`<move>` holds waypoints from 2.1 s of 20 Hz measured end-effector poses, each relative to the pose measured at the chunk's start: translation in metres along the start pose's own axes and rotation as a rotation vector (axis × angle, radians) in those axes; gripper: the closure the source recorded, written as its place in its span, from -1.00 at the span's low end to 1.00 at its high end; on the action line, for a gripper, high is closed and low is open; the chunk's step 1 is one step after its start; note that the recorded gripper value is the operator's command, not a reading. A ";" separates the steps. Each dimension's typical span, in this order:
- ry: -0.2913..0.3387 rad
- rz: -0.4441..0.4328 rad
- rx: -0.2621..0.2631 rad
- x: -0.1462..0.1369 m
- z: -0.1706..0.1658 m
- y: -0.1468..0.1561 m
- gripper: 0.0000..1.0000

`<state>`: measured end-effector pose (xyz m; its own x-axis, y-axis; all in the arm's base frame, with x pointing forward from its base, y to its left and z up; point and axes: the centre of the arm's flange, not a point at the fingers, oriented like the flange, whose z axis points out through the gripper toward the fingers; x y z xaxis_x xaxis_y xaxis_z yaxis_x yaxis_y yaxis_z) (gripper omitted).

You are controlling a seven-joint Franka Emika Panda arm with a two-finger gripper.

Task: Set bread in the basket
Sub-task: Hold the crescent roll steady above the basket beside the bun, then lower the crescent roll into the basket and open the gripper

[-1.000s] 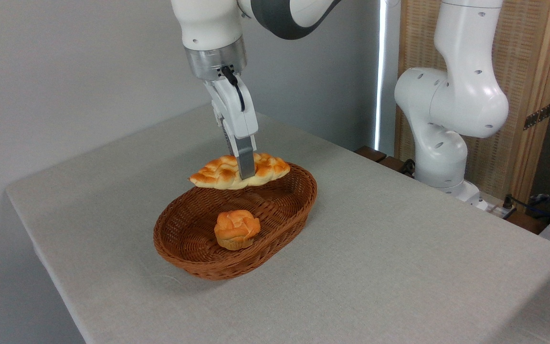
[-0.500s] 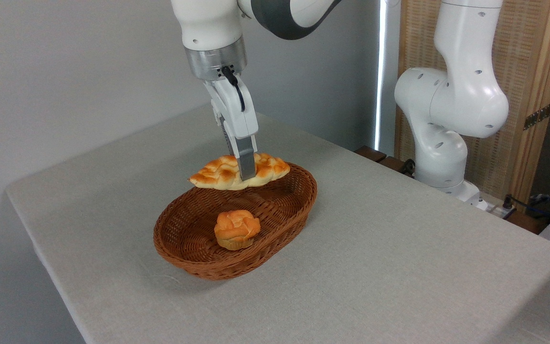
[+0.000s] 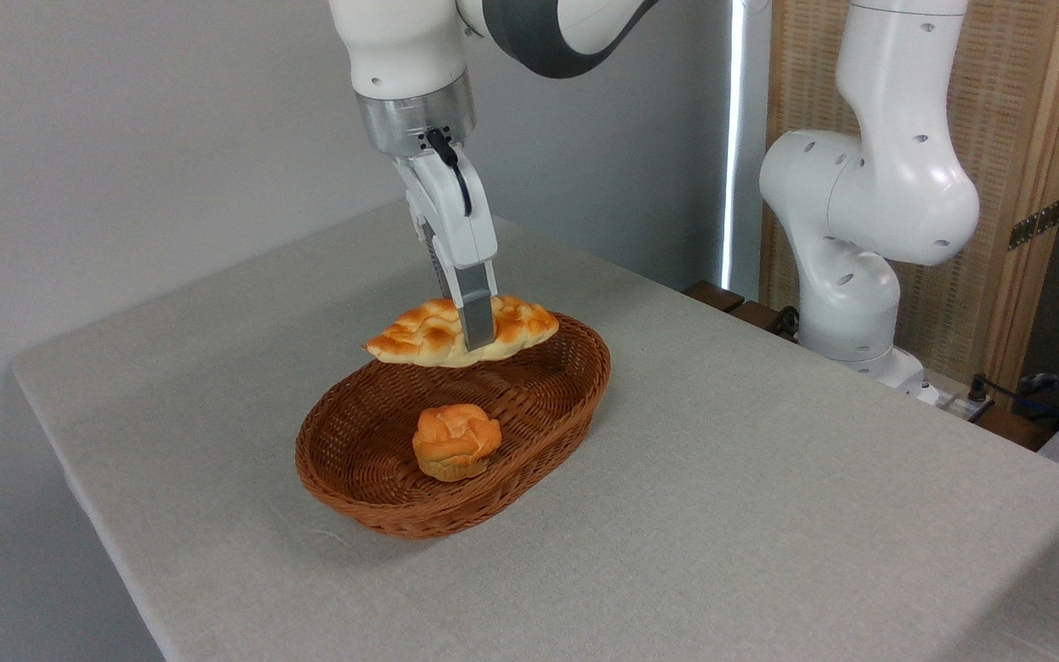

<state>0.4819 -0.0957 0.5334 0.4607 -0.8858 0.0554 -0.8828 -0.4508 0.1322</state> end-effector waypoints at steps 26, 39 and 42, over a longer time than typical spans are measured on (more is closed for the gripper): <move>0.000 0.000 0.000 0.000 0.000 0.000 -1.00; 0.000 0.000 0.000 0.000 0.000 0.000 -1.00; 0.000 0.000 0.000 0.000 0.000 0.000 -1.00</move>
<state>0.4818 -0.0959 0.5334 0.4604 -0.8860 0.0554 -0.8829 -0.4506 0.1321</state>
